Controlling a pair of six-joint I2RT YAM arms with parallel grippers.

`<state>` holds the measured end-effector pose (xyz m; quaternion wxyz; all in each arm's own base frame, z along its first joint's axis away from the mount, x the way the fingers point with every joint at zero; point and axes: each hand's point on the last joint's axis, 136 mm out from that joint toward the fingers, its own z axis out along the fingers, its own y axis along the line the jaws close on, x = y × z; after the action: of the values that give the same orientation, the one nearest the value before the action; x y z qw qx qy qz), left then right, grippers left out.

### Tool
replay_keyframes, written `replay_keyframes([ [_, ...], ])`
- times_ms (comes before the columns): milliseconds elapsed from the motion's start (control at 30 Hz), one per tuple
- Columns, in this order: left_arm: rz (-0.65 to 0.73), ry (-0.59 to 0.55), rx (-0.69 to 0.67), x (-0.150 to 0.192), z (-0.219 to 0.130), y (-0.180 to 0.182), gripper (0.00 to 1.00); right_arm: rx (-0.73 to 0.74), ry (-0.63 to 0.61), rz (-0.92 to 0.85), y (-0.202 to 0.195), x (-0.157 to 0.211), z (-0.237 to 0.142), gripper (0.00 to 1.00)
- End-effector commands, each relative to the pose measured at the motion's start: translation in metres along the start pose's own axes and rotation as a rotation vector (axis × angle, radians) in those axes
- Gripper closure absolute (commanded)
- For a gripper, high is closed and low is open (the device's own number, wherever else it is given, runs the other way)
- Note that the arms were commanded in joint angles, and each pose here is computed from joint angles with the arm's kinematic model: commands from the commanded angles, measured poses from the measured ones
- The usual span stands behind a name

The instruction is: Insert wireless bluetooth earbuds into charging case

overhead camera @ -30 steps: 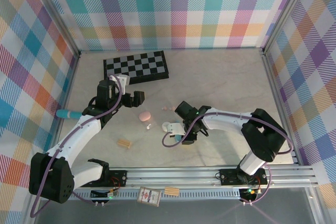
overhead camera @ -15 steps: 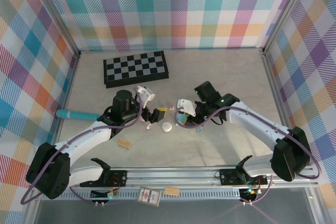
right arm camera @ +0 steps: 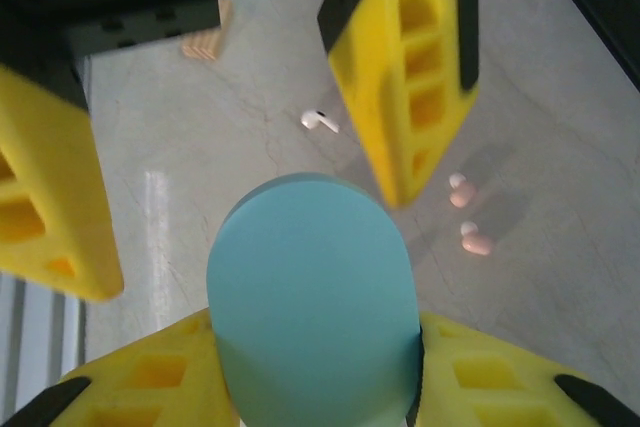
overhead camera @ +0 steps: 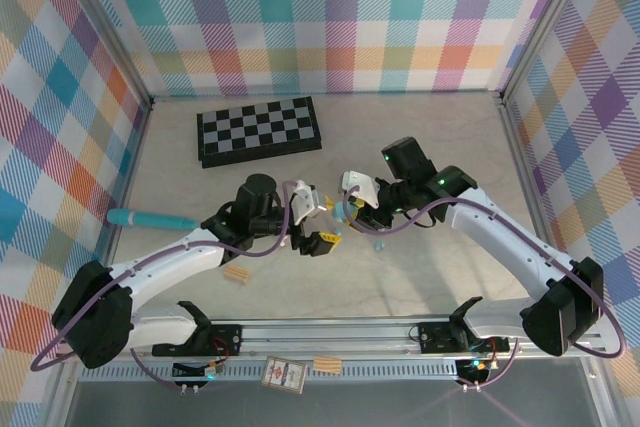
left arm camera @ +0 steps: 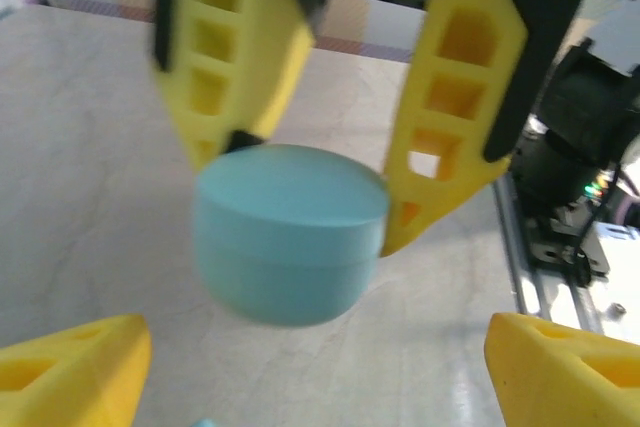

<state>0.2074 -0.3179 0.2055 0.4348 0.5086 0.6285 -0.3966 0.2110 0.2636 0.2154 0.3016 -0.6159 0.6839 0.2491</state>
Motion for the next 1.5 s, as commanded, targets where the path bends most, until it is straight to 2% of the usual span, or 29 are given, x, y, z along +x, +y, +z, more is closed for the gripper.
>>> replay_keyframes([
  [0, 0.03, -0.036, 0.082, -0.018, 0.004, -0.013, 0.18, -0.06, -0.076, -0.002, 0.011, -0.018, -0.011, 0.67],
  [100, 0.03, -0.038, 0.105, -0.019, 0.003, -0.017, 0.19, -0.075, -0.07, -0.009, 0.014, -0.015, -0.011, 0.68],
  [433, 0.048, -0.063, 0.143, -0.029, 0.001, -0.024, 0.41, -0.104, -0.05, -0.005, 0.02, -0.009, -0.012, 0.68],
  [733, 0.041, -0.071, 0.16, -0.033, -0.001, -0.027, 0.51, -0.104, -0.027, -0.003, 0.021, -0.004, -0.011, 0.68],
  [800, 0.04, -0.071, 0.161, -0.034, -0.001, -0.027, 0.55, -0.107, -0.03, -0.001, 0.021, -0.005, -0.011, 0.69],
  [933, 0.04, -0.071, 0.164, -0.035, -0.001, -0.027, 0.56, -0.11, -0.036, -0.003, 0.022, -0.006, -0.012, 0.69],
  [1067, 0.041, -0.073, 0.171, -0.035, -0.001, -0.029, 0.52, -0.115, -0.037, 0.0, 0.023, -0.006, -0.011, 0.69],
  [1467, 0.043, -0.067, 0.207, -0.039, 0.004, -0.034, 0.52, -0.124, -0.045, 0.002, 0.023, -0.006, -0.009, 0.69],
])
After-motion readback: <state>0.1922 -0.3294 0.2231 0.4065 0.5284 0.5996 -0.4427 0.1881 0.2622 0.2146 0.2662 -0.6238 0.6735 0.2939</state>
